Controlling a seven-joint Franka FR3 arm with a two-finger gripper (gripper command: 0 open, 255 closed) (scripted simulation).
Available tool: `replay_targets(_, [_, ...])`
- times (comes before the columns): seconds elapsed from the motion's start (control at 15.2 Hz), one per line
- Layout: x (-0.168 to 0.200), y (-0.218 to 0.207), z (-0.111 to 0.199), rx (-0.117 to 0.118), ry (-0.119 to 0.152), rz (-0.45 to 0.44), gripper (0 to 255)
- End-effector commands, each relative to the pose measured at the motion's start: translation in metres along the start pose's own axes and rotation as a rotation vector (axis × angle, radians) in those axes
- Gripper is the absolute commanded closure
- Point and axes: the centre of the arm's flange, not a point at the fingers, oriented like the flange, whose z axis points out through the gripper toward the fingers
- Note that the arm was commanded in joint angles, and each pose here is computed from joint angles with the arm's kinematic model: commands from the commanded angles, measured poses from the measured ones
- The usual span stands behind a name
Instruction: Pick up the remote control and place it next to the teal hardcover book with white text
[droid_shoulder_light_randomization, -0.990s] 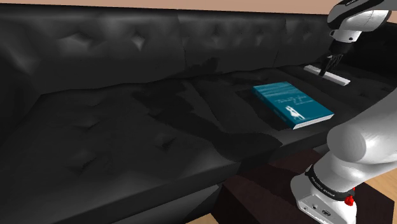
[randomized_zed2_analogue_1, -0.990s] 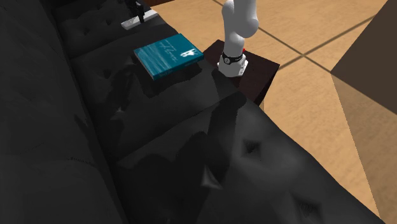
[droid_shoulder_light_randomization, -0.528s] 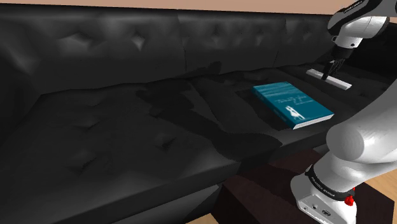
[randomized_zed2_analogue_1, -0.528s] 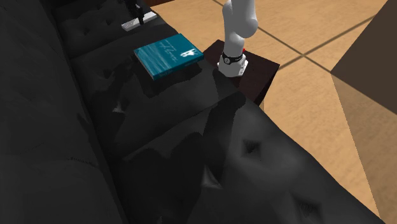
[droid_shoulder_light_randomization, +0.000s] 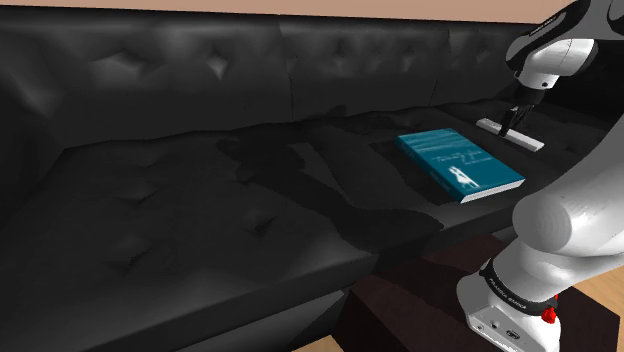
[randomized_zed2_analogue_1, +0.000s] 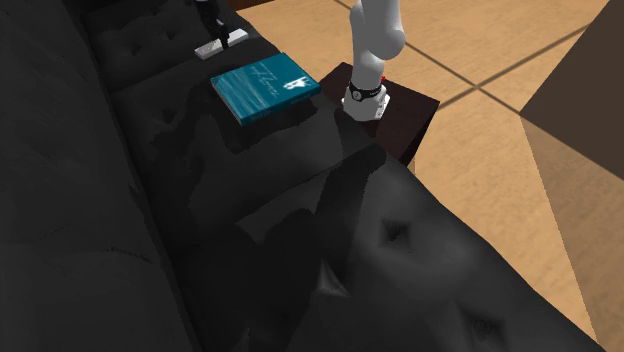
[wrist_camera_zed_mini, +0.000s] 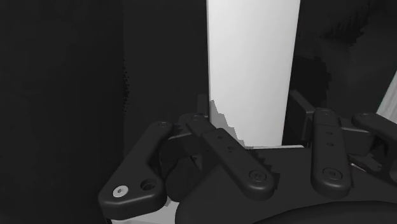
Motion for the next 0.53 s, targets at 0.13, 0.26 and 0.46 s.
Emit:
replay_targets(0.13, [0.002,0.000,0.022,-0.001,0.000,0.000,255])
replay_targets(0.26, [0.002,0.000,0.027,-0.001,0.000,0.000,255])
replay_targets(0.46, [0.002,0.000,0.027,-0.001,0.000,0.000,255])
